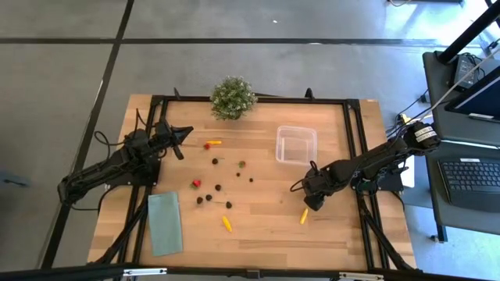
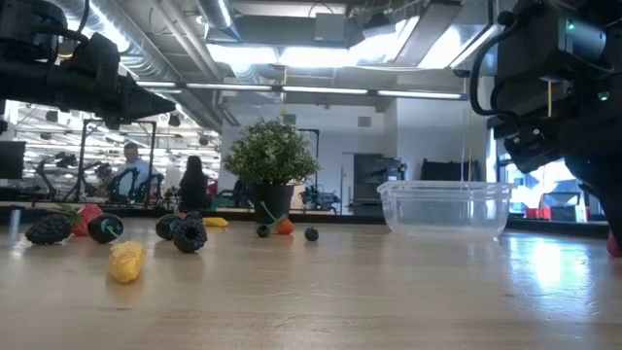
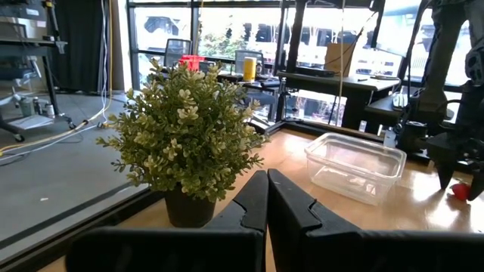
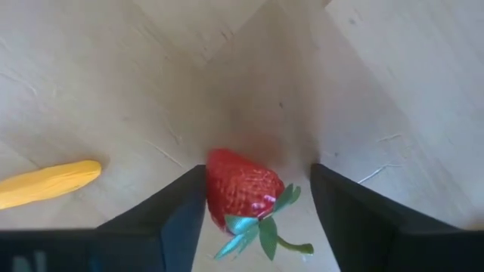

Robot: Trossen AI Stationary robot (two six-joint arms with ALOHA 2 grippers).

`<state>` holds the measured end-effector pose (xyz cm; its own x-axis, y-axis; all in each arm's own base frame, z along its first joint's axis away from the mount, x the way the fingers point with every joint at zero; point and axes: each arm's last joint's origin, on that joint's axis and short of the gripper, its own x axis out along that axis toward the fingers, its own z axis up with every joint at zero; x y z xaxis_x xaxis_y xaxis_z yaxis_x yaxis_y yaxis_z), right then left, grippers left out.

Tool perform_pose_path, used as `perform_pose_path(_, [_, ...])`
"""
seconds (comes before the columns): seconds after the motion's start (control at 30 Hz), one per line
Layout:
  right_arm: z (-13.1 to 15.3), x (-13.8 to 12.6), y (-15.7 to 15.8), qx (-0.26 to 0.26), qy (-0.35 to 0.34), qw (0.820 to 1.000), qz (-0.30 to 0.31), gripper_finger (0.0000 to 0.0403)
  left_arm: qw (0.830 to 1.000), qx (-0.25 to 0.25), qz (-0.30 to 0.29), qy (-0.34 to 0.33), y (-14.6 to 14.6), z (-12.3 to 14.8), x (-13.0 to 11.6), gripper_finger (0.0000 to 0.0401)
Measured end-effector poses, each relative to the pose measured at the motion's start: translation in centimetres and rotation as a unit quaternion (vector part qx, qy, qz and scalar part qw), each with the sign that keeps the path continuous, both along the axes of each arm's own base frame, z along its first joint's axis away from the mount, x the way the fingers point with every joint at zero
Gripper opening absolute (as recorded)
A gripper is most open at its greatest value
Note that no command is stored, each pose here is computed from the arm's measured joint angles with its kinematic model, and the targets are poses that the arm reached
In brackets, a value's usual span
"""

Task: Pick and placing Produce into tupperware
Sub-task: Put the right strawberry into the transparent bin

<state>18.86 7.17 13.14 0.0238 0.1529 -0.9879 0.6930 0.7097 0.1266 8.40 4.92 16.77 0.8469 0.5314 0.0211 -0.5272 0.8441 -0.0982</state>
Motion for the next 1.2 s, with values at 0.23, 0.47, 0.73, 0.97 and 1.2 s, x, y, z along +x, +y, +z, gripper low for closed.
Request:
perform_pose_path(0.23, [0.0, -0.1, -0.1, -0.007, 0.002, 1.000, -0.001, 0.0168, 1.000, 0.000, 0.000, 0.000, 0.0, 0.0, 0.0, 0.0000])
perform_pose_path(0.47, [0.1, 0.0, 0.0, -0.005, 0.001, 1.000, -0.001, 0.0144, 1.000, -0.002, 0.000, -0.001, 0.0, 0.0, 0.0, 0.0000])
perform_pose_path(0.73, [6.0, 2.1, -0.2, -0.018, -0.135, 0.991, 0.015, 0.0144, 1.000, -0.002, 0.000, -0.001, 0.0, 0.0, 0.0, 0.0000])
perform_pose_path(0.97, [14.0, 4.2, -3.2, -0.121, -0.298, 0.947, -0.015, 0.0144, 1.000, -0.002, 0.000, -0.001, 0.0, 0.0, 0.0, 0.0000])
perform_pose_path(1.2, [17.9, 6.5, -8.7, -0.218, -0.286, 0.933, -0.006, 0.0149, 1.000, -0.002, 0.000, -0.001, 0.0, 0.0, 0.0, 0.0000])
